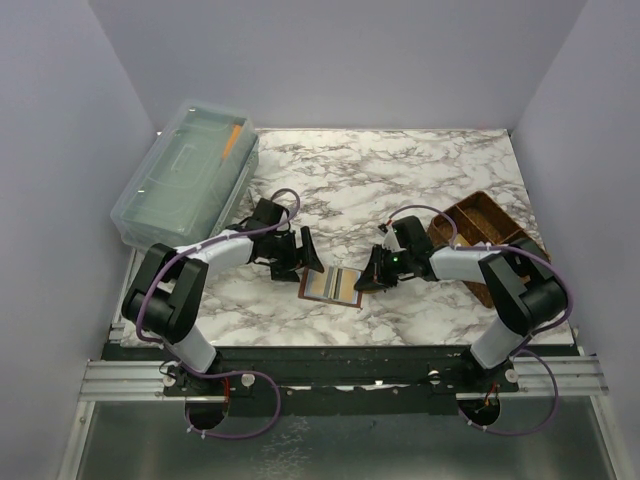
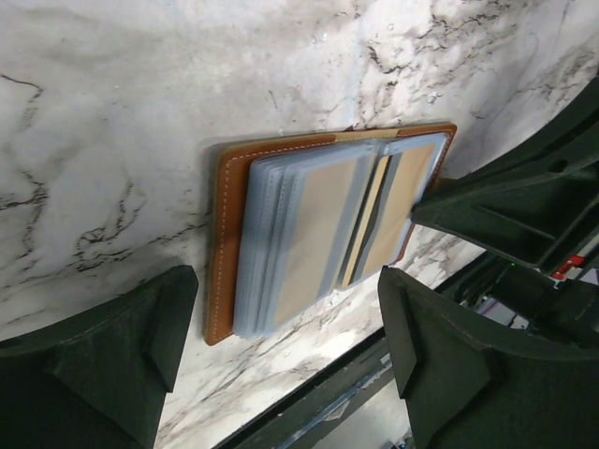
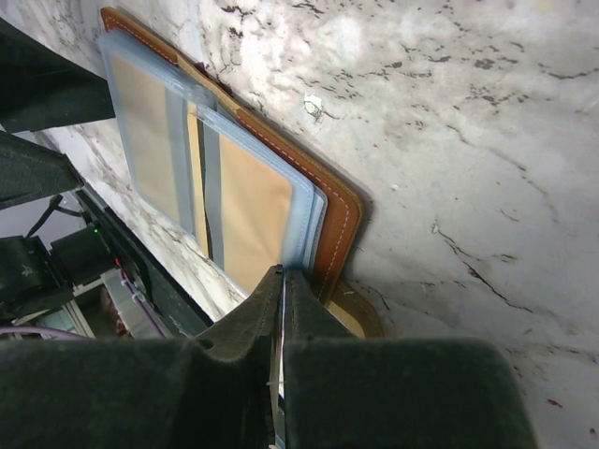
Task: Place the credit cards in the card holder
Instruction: Insert the credit card into the card holder, then close the card holder at the center of the board.
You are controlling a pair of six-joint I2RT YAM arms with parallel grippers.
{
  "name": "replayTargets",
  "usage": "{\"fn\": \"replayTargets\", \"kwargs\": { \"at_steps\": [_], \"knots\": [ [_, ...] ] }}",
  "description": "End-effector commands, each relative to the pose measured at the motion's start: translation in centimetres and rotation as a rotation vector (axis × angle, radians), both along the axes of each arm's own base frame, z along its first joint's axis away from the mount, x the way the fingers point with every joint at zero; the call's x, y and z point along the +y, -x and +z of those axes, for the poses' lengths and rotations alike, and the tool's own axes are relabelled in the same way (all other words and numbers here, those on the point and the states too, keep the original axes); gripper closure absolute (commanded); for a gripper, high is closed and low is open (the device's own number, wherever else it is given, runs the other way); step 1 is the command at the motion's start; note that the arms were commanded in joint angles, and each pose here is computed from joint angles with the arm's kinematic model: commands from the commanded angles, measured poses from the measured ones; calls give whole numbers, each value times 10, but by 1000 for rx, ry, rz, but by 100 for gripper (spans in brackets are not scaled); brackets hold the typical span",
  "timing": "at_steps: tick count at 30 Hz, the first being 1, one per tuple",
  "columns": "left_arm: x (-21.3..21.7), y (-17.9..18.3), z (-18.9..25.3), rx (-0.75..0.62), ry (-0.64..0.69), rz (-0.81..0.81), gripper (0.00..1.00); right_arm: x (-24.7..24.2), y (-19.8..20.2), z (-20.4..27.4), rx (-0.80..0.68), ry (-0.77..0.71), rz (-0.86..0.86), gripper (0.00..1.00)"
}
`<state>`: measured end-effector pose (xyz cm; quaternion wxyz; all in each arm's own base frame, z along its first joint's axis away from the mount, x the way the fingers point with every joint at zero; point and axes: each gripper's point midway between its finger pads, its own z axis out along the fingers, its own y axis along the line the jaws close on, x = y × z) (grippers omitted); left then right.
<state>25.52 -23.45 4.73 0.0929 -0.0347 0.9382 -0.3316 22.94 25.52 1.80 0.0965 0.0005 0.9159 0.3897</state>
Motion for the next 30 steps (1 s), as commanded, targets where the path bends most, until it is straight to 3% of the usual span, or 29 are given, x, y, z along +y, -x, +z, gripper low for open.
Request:
{"fn": "replayTargets", "kwargs": {
  "at_steps": [1, 10, 19, 26, 30],
  "knots": [
    [-14, 5, 11, 18, 96, -9, 17, -6, 9, -21, 33, 46, 4, 96],
    [-41, 7, 72, 4, 293, -46, 23, -3, 8, -21, 37, 31, 11, 96],
    [-73, 21, 82, 7, 336, -122, 29, -7, 9, -16, 29, 52, -7, 95],
    [-90, 29, 54, 41, 313, -146, 34, -39, 10, -1, 31, 226, -115, 78],
    [-94, 31, 38, 66, 304, -156, 36, -48, 12, 21, 0, 249, -137, 70]
  ]
}}
